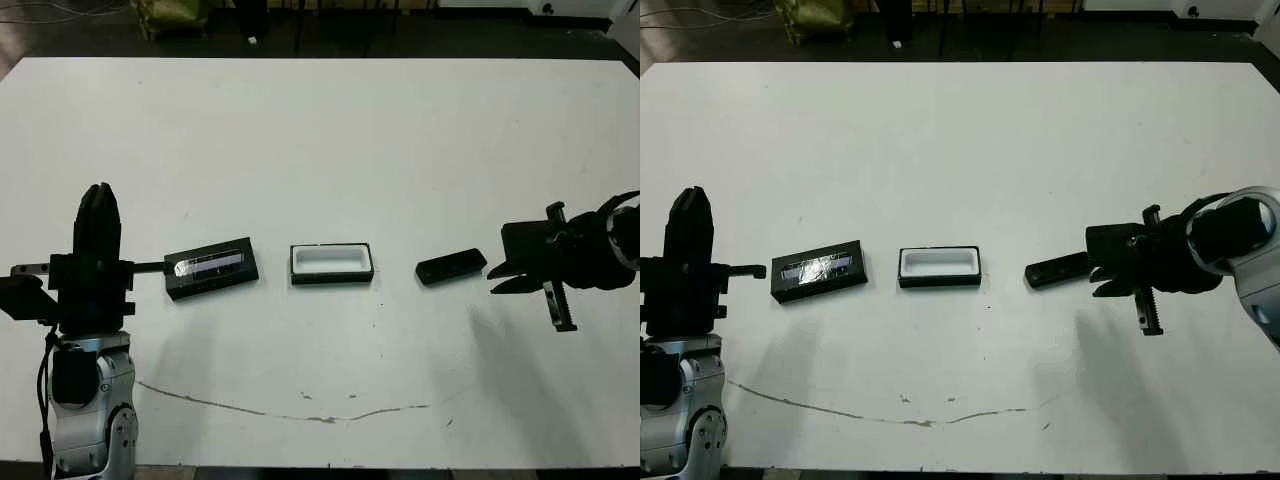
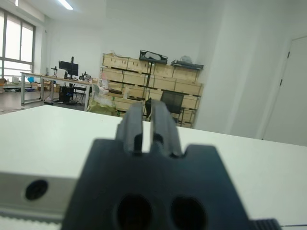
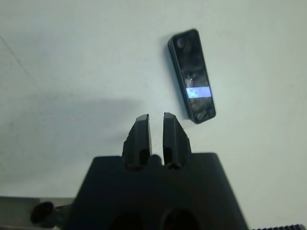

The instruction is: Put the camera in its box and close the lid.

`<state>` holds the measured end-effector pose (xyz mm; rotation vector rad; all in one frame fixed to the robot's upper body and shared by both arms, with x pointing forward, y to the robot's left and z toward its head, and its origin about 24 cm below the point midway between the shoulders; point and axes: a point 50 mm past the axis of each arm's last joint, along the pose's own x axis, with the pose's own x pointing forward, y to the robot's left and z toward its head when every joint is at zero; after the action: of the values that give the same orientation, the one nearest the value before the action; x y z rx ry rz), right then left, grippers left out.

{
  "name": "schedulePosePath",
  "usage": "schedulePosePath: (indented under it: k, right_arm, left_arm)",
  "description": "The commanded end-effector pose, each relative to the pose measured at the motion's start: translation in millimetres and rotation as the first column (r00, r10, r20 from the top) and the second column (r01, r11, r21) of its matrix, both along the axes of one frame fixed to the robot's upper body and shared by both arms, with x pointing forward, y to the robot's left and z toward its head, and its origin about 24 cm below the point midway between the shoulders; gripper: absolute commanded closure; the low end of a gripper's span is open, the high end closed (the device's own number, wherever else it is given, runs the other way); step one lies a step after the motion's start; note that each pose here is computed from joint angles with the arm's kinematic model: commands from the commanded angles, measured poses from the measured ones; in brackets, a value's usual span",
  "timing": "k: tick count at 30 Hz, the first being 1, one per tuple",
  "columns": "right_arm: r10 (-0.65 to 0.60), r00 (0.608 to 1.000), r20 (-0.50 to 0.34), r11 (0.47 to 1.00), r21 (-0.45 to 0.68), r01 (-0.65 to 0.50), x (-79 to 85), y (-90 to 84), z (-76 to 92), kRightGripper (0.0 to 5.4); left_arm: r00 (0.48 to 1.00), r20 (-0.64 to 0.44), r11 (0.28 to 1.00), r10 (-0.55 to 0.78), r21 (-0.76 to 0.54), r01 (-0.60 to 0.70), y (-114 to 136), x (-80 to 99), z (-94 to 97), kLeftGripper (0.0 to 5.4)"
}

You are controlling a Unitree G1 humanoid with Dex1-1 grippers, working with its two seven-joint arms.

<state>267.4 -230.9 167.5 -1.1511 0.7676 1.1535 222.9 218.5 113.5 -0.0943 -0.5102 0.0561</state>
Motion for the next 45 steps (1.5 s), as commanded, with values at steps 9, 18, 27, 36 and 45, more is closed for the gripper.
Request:
schedulePosePath:
  k: [9, 18, 27, 36, 45]
  right_arm:
    - [-0.012, 1.000, 0.018, 0.998, -0.055, 0.013, 3.5, -1.1, -5.4, 5.40]
    - [-0.045, 0.999, -0.019, 0.999, -0.007, 0.045, 13.7, -8.8, -23.3, 5.40]
    - [-0.031, 0.999, -0.012, 0.999, -0.025, 0.031, 16.6, -7.6, -29.9, 5.40]
    - [-0.057, 0.998, -0.016, 0.998, -0.003, 0.057, 24.1, -11.3, -42.0, 5.40]
    - [-0.059, 0.998, -0.017, 0.998, -0.018, 0.058, 28.8, -11.6, -45.5, 5.40]
  left_arm:
    - [0.999, -0.034, 1.000, 0.004, 0.006, -0.004, 1.9, -1.5, -6.1, 5.38]
    - [0.999, -0.041, 1.000, 0.020, 0.009, -0.019, 1.2, -2.4, -6.0, 5.38]
    - [0.999, -0.050, 1.000, 0.017, 0.003, -0.016, -0.5, -2.3, -7.0, 5.38]
    - [0.999, -0.052, 1.000, 0.011, 0.001, -0.011, -0.7, -2.7, -7.3, 5.38]
    - [0.999, -0.044, 1.000, 0.008, 0.005, -0.007, -0.7, -1.9, -7.1, 5.38]
